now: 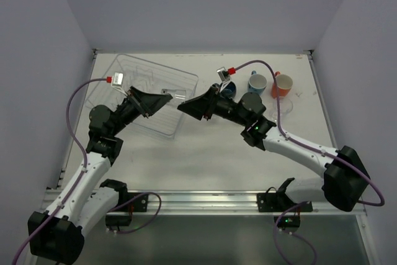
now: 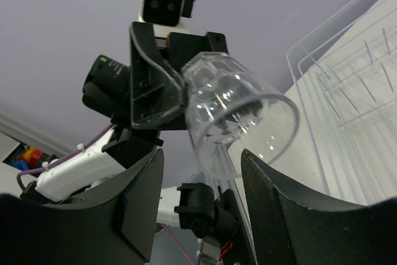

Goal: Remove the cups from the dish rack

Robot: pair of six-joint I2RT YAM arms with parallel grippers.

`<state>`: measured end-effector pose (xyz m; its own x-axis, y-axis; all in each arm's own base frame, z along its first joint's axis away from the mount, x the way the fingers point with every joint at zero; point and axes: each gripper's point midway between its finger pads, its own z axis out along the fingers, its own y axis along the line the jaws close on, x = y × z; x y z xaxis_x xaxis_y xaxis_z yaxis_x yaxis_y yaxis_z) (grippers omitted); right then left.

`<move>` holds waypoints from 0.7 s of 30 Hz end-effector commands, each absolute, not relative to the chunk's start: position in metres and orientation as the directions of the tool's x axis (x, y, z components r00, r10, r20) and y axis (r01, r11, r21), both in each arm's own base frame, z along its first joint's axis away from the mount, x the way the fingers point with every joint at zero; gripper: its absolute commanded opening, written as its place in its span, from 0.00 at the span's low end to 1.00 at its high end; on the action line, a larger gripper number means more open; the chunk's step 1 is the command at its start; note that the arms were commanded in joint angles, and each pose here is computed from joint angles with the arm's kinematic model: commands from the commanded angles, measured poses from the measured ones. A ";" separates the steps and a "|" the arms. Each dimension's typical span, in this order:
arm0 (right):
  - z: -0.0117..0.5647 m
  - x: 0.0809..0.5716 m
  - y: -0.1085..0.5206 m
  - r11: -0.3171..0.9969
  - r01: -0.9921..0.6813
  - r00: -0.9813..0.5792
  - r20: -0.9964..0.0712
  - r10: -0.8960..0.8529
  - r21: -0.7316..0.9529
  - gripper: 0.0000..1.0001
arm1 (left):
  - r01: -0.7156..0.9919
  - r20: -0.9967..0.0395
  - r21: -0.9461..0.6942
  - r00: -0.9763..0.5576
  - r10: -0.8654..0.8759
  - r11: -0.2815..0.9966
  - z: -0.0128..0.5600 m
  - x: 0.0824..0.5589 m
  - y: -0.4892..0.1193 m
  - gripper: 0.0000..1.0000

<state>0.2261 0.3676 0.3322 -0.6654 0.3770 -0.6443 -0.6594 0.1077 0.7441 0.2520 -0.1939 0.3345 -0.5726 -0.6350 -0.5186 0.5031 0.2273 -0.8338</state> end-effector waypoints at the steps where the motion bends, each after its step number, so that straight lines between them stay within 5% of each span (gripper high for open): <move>1: 0.368 0.217 0.372 0.040 -0.741 -0.605 -0.693 0.391 0.670 0.56 | 0.547 -0.526 -0.817 -0.572 -0.630 0.185 0.344 0.243 -0.198 0.20; 7: 0.366 0.222 0.379 0.036 -0.739 -0.612 -0.693 0.381 0.672 0.48 | 0.554 -0.526 -0.815 -0.586 -0.616 0.168 0.346 0.239 -0.206 0.21; 10: 0.366 0.223 0.381 0.025 -0.739 -0.614 -0.688 0.386 0.673 0.38 | 0.558 -0.525 -0.815 -0.599 -0.605 0.155 0.346 0.236 -0.212 0.26; 12: 0.367 0.221 0.378 0.020 -0.740 -0.611 -0.683 0.400 0.673 0.22 | 0.555 -0.522 -0.818 -0.604 -0.602 0.152 0.344 0.235 -0.213 0.32; 16: 0.370 0.221 0.367 0.047 -0.745 -0.582 -0.683 0.441 0.666 0.02 | 0.543 -0.528 -0.820 -0.599 -0.602 0.180 0.339 0.237 -0.211 0.67; 21: 0.354 0.223 0.359 0.151 -0.740 -0.560 -0.724 0.403 0.656 0.00 | 0.588 -0.635 -0.746 -0.484 -0.602 0.314 0.357 0.244 -0.201 0.95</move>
<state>0.2223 0.3701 0.3421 -0.6310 0.3798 -0.6765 -0.7010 0.0945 0.7069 0.2440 -0.2086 0.3229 -0.6028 -0.5992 -0.5269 0.4942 0.2380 -0.8361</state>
